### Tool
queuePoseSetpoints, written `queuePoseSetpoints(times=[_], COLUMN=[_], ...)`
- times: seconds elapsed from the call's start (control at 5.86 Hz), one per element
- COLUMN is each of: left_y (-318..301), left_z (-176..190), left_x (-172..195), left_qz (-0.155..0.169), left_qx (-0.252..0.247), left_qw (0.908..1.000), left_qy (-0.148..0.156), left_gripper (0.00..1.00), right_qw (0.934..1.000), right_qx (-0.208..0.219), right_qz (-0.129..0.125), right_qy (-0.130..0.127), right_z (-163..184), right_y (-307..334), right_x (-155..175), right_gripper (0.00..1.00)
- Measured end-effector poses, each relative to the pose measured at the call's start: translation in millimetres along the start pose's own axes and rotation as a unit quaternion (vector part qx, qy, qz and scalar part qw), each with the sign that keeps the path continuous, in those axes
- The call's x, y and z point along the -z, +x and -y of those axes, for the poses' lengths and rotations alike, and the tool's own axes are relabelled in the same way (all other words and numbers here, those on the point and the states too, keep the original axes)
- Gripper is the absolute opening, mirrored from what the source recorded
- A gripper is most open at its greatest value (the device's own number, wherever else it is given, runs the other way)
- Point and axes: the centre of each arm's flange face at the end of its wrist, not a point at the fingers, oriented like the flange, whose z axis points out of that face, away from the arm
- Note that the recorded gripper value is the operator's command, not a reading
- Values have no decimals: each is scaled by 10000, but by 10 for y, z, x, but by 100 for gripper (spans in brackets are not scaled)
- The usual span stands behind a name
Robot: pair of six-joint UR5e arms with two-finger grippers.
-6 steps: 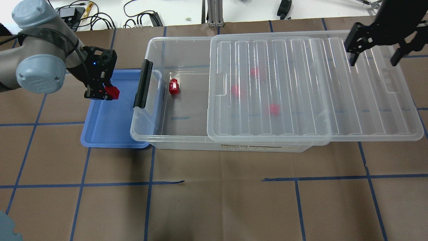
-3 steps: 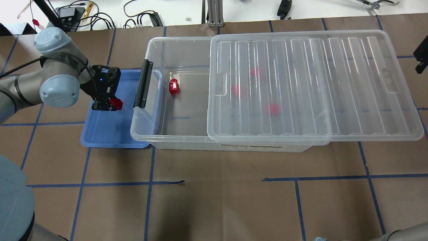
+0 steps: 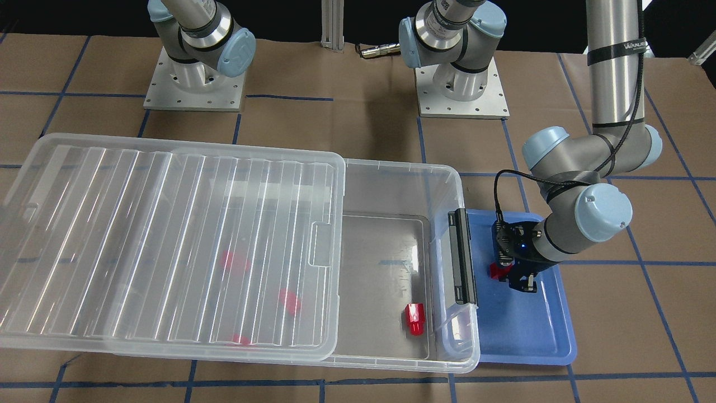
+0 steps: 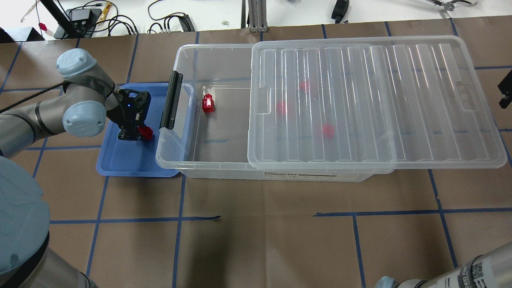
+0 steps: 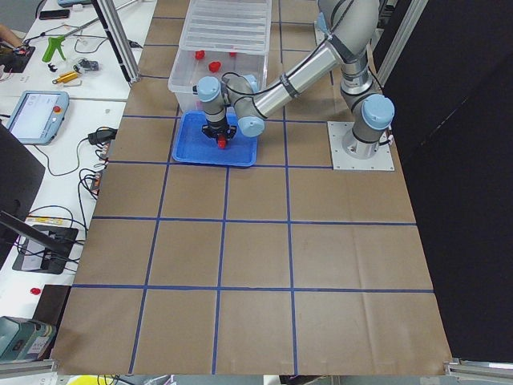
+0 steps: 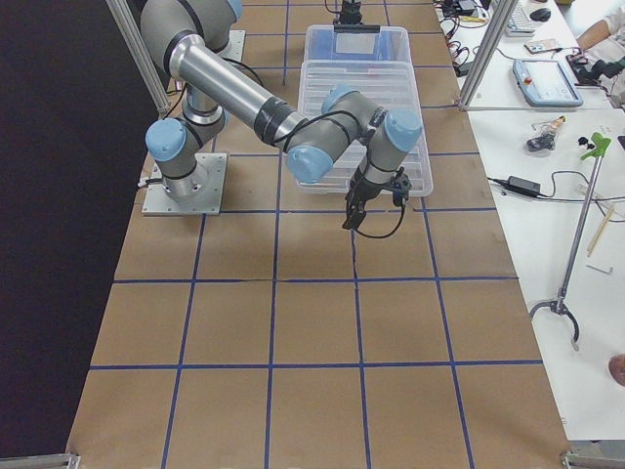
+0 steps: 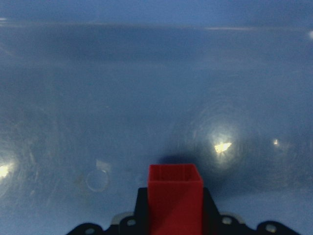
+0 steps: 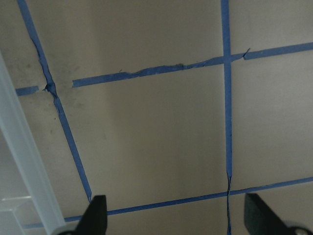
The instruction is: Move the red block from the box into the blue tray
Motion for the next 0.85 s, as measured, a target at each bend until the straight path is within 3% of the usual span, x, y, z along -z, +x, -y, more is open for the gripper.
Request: queuePoseSetpoints(times=[0.51, 0.85], left_y=[1, 151], left_z=[145, 465], left_x=[546, 1442], left_qz=[234, 32], left_qx=[57, 628], left_qw=[9997, 9978], left_qy=[98, 199], left_gripper=[98, 98], right_qw=[9994, 9989], right_qx=[91, 255], right_qz=[326, 379], right_qy=[16, 31], right_z=[-98, -85], right_y=[-237, -457], right_x=[-90, -89], right_gripper=[100, 100])
